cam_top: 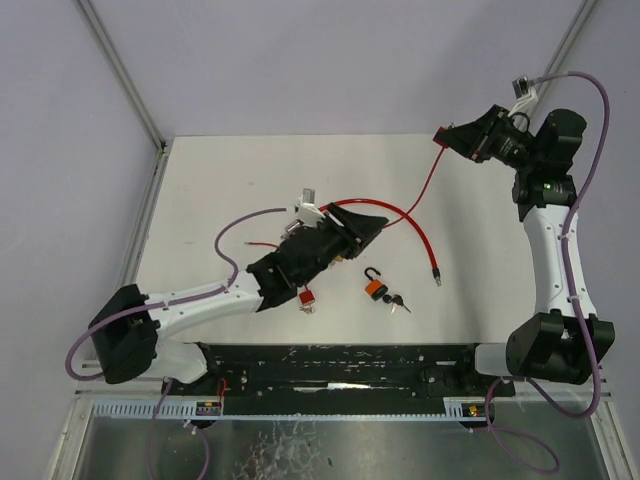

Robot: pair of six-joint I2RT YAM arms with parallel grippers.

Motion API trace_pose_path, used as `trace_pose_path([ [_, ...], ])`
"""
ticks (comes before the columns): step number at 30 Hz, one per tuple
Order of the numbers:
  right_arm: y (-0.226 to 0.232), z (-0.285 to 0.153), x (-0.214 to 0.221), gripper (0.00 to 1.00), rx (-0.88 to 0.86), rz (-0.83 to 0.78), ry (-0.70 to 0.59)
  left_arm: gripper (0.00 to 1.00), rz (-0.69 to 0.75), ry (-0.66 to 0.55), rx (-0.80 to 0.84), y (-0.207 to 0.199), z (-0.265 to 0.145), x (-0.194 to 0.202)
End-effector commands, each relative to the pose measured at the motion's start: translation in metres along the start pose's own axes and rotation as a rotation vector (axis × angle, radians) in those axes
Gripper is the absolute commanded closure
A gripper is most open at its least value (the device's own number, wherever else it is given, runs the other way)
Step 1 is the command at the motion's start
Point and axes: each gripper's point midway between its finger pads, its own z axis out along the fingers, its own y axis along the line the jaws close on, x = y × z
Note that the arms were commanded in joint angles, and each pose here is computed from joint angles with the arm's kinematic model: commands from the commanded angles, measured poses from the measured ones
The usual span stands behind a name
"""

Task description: Lock with the key

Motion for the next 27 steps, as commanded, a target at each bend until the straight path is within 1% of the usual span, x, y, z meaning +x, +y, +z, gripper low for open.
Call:
trace_pose_path([
  [1,-0.007,-0.008,0.006,1.00,0.084,0.031,-0.048,0.55,-0.121,-0.029,-0.187,0.037,0.013,0.018],
  [4,-0.014,-0.010,0.018,1.00,0.105,0.070,-0.044,0.48,-0.093,-0.057,-0.229,0.036,0.022,0.023],
  [6,-0.016,-0.011,0.022,1.00,0.109,0.091,-0.048,0.39,-0.099,-0.088,-0.270,0.043,0.025,0.024],
  [9,-0.017,-0.012,0.027,1.00,0.107,0.114,-0.055,0.28,-0.189,-0.133,-0.321,0.058,0.030,0.023],
  [11,-0.017,-0.012,0.030,1.00,0.103,0.126,-0.058,0.24,-0.227,-0.146,-0.338,0.068,0.033,0.025],
  [12,-0.018,-0.013,0.032,1.00,0.103,0.132,-0.058,0.24,-0.245,-0.153,-0.343,0.071,0.035,0.025],
  [14,-0.018,-0.013,0.035,1.00,0.099,0.141,-0.060,0.23,-0.272,-0.164,-0.367,0.076,0.038,0.026],
  [15,-0.018,-0.014,0.036,1.00,0.097,0.144,-0.062,0.23,-0.269,-0.176,-0.416,0.086,0.037,0.026],
  [19,-0.018,-0.015,0.040,1.00,0.097,0.157,-0.067,0.22,-0.276,-0.205,-0.546,0.099,0.035,0.026],
  [22,-0.020,-0.015,0.045,1.00,0.094,0.179,-0.067,0.23,-0.292,-0.221,-0.573,0.102,0.037,0.026],
  [25,-0.020,-0.015,0.048,1.00,0.087,0.193,-0.068,0.33,-0.318,-0.233,-0.583,0.106,0.041,0.025],
  [27,-0.020,-0.016,0.050,1.00,0.088,0.192,-0.070,0.43,-0.326,-0.232,-0.589,0.108,0.044,0.023],
])
